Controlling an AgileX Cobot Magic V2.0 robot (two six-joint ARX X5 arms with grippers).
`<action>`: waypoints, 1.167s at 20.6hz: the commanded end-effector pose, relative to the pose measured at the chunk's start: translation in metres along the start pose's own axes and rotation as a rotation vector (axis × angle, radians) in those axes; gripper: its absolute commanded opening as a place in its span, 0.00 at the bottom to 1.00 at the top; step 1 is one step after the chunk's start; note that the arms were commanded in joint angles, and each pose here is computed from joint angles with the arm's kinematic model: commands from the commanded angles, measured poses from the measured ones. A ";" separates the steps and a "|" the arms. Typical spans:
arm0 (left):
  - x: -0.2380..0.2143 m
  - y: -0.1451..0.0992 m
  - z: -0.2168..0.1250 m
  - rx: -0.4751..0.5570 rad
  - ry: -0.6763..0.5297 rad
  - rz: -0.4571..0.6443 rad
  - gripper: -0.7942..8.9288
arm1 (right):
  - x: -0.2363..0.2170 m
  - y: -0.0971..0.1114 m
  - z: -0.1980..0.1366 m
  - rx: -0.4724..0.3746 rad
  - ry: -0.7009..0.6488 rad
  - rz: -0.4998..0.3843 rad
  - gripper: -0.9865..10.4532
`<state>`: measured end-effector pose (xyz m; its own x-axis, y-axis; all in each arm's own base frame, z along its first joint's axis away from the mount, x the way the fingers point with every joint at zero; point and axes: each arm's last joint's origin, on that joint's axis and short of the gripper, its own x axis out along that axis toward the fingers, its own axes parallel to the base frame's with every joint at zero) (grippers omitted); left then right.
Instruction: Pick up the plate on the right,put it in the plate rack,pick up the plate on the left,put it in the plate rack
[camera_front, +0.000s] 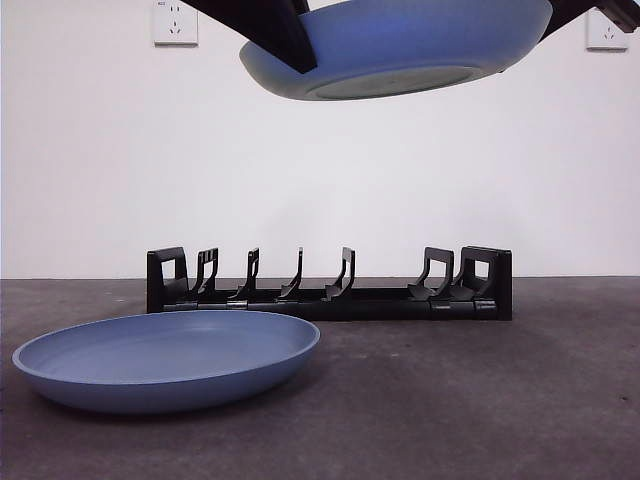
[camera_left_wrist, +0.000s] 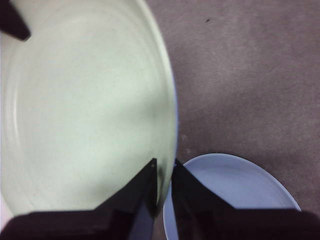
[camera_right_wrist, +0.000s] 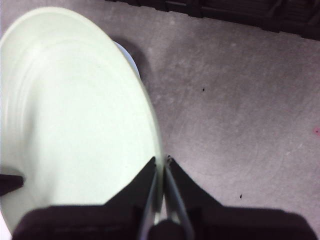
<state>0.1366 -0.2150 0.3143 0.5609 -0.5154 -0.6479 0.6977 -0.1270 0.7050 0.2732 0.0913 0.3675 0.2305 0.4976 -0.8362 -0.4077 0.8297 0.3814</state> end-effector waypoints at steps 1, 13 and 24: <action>0.000 0.003 -0.001 -0.060 0.008 0.033 0.07 | 0.001 0.000 0.000 0.007 0.006 0.012 0.08; 0.000 0.000 -0.001 -0.083 0.012 0.005 0.07 | -0.001 0.001 0.008 -0.020 -0.068 0.011 0.33; 0.004 0.025 -0.018 -0.521 -0.168 0.003 0.07 | -0.089 0.038 0.030 -0.099 -0.435 -0.058 0.48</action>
<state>0.1637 -0.2047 0.3229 0.5089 -0.6449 -0.5702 0.8399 0.2268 0.4931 0.2676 0.0873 0.4631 0.5859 0.5228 -0.6192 -0.4615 0.8433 0.2754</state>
